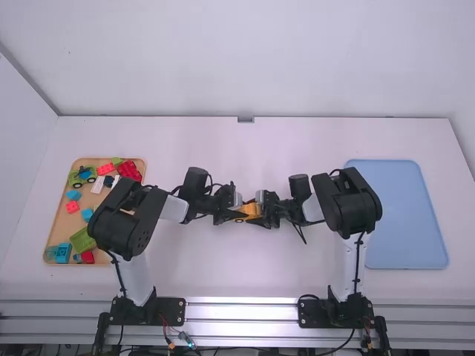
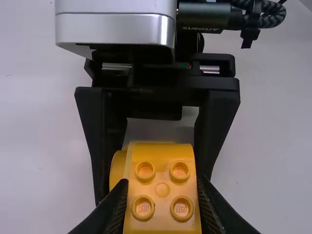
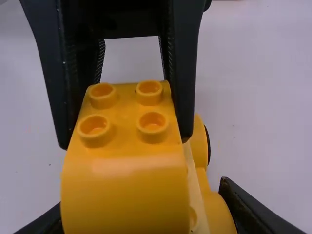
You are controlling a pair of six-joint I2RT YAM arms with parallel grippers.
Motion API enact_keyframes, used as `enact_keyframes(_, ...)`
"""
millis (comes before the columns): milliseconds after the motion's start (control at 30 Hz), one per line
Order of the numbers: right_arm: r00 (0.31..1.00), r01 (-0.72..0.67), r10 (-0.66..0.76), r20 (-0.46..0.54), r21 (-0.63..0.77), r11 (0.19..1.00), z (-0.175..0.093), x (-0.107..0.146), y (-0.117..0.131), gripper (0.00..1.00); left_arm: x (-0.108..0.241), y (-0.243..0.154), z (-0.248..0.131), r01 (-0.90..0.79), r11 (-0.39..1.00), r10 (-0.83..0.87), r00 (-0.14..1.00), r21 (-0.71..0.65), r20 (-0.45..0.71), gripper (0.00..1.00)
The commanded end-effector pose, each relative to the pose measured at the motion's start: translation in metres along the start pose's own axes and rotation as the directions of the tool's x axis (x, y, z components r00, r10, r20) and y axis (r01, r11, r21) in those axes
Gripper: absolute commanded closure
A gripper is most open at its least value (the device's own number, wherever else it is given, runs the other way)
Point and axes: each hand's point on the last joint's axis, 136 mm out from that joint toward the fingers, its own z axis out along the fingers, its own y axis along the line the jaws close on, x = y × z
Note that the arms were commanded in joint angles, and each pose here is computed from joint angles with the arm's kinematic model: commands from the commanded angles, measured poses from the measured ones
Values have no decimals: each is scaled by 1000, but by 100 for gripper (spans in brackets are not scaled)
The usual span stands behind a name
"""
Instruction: Assemble lego blocks to make yellow taxi
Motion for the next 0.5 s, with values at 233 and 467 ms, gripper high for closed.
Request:
enact_keyframes(233, 999, -38, 38, -23, 4, 999, 0, 9, 2, 46, 10, 3, 3, 56, 998, -57, 998, -29, -41, 98)
enact_keyframes(467, 999, -28, 28, -29, -4, 1000, 0, 11, 5, 46, 3, 8, 4, 100, 995, -100, 995, -28, -28, 98)
